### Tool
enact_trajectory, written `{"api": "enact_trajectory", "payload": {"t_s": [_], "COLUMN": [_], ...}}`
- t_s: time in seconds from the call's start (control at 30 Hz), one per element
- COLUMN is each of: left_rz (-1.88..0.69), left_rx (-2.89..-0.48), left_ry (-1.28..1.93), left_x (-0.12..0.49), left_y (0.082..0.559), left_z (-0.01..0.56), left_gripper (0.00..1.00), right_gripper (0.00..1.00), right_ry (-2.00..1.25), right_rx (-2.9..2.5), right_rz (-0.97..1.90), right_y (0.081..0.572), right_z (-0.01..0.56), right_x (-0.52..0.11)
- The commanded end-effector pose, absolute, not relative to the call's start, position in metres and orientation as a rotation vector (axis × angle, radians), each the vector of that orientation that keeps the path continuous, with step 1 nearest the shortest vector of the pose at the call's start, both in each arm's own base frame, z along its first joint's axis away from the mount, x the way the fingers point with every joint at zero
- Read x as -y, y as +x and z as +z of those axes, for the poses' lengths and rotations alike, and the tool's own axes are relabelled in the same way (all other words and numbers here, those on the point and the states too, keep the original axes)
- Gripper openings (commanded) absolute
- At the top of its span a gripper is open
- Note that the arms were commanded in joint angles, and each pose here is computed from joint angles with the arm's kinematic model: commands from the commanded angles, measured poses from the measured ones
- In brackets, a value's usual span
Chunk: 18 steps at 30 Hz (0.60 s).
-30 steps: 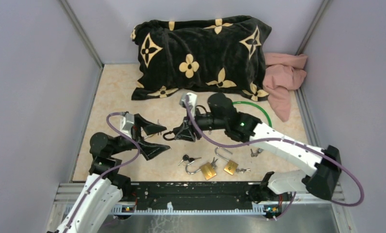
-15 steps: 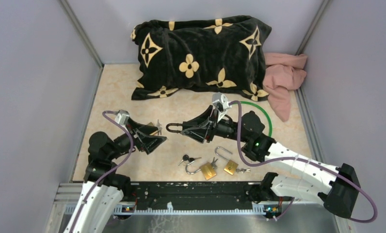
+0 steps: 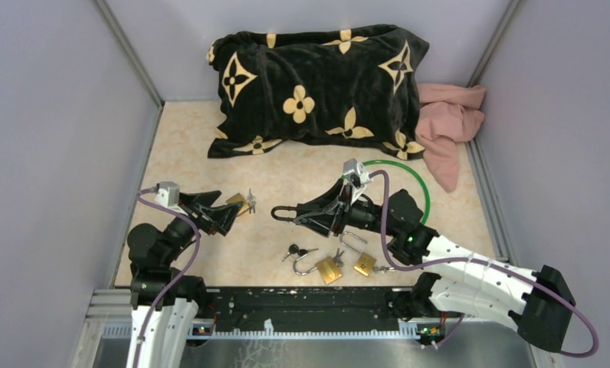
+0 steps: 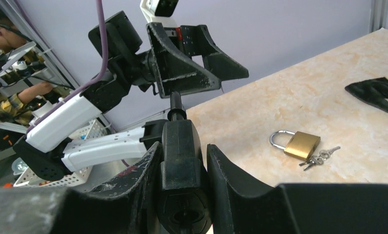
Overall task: Lock with the key
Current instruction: Lock the lock.
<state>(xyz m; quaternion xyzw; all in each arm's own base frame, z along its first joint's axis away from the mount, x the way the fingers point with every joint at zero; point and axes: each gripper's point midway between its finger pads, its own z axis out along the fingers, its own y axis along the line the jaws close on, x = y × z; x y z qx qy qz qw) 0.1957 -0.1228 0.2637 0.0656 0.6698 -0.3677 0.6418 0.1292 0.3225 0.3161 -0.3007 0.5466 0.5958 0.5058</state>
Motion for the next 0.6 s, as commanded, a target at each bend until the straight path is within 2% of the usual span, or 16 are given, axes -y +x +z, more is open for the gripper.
{"api": "enact_trajectory", "payload": {"t_s": [0.0, 0.33, 0.57], "left_rz": [-0.761, -0.749, -1.206], "left_rx": [-1.488, -1.565, -1.779], "left_ry": [0.130, 0.127, 0.340], "left_x": [0.110, 0.103, 0.152], "left_y": [0.202, 0.216, 0.196], "left_z": [0.271, 0.262, 0.261], "left_gripper": [0.99, 0.99, 0.99], "right_gripper": [0.00, 0.00, 0.00], "right_ry": [-0.671, -0.776, -0.865], "right_rx": [-1.107, -1.137, -1.065], "right_rz": [1.450, 1.413, 1.542], "right_y": [0.120, 0.124, 0.135], "right_z": [0.374, 0.362, 0.383], "right_x": [-0.303, -0.302, -0.299]}}
